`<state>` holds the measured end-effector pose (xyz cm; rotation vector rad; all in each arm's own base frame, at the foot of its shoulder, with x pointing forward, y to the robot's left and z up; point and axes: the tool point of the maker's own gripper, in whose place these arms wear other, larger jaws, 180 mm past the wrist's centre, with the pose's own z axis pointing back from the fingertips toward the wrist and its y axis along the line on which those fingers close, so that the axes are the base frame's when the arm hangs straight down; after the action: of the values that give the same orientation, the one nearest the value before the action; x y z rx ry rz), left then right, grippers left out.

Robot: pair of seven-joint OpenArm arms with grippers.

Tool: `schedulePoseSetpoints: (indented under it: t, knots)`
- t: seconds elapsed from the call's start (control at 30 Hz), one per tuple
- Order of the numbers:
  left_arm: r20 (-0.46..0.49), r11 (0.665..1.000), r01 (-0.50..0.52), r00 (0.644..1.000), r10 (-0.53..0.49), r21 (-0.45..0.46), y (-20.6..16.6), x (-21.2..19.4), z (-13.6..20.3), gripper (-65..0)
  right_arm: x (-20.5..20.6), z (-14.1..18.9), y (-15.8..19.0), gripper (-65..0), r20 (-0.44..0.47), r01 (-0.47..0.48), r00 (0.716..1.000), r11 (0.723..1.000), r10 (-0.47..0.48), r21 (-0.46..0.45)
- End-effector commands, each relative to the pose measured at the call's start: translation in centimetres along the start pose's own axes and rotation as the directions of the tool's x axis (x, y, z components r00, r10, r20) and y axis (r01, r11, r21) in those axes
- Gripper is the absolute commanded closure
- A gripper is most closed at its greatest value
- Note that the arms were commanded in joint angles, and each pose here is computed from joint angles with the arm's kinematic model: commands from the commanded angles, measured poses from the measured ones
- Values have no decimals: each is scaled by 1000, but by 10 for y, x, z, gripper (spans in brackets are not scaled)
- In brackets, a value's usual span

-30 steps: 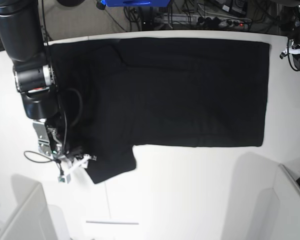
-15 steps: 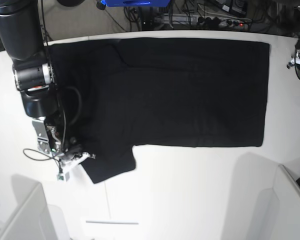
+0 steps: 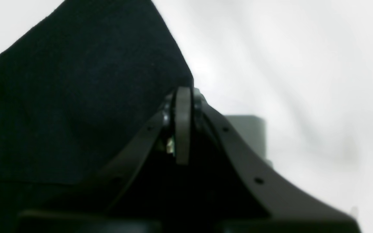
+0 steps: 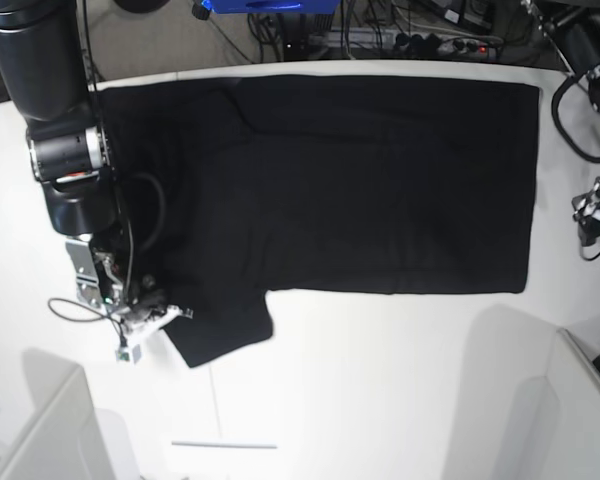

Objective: Fold the T-shirt properly
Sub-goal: 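Reach the left gripper down to the other hem corner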

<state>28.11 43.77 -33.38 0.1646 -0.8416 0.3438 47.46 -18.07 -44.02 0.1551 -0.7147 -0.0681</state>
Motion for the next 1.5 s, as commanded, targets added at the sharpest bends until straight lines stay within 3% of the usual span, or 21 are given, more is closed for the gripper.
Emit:
schedulePoseSetpoints:
  t: [0.0, 0.17, 0.27, 0.53, 0.67, 1.37, 1.47]
  knots:
    - [36, 1000, 27, 999, -27, 7, 1, 23, -4, -525, 6, 2, -3, 0, -14, -7, 1000, 1000, 7, -6]
    - [-35, 996, 73, 997, -75, -44, -36, 30, -45, -525, 7, 3, -4, 0, -14, -7, 1000, 1000, 7, -7]
    - [-63, 995, 51, 996, -56, -84, -55, 35, -63, -525, 7, 3, -5, 0, -14, -7, 1000, 1000, 7, -9]
    - [-98, 988, 36, 994, -51, -149, -93, 56, -94, -525, 6, 3, -7, 0, -15, -7, 1000, 1000, 7, -12]
    - [-115, 986, 49, 991, -68, -161, -103, 46, -108, -525, 6, 3, -7, 0, -15, -7, 1000, 1000, 7, -12]
    - [-162, 973, 38, 984, -77, -228, -148, 12, -124, -520, 7, 3, -7, 0, -13, -8, 1000, 1000, 7, -13]
    - [-162, 973, 38, 984, -77, -228, -148, 12, -124, -443, 7, 3, -7, 0, -13, -8, 1000, 1000, 7, -13]
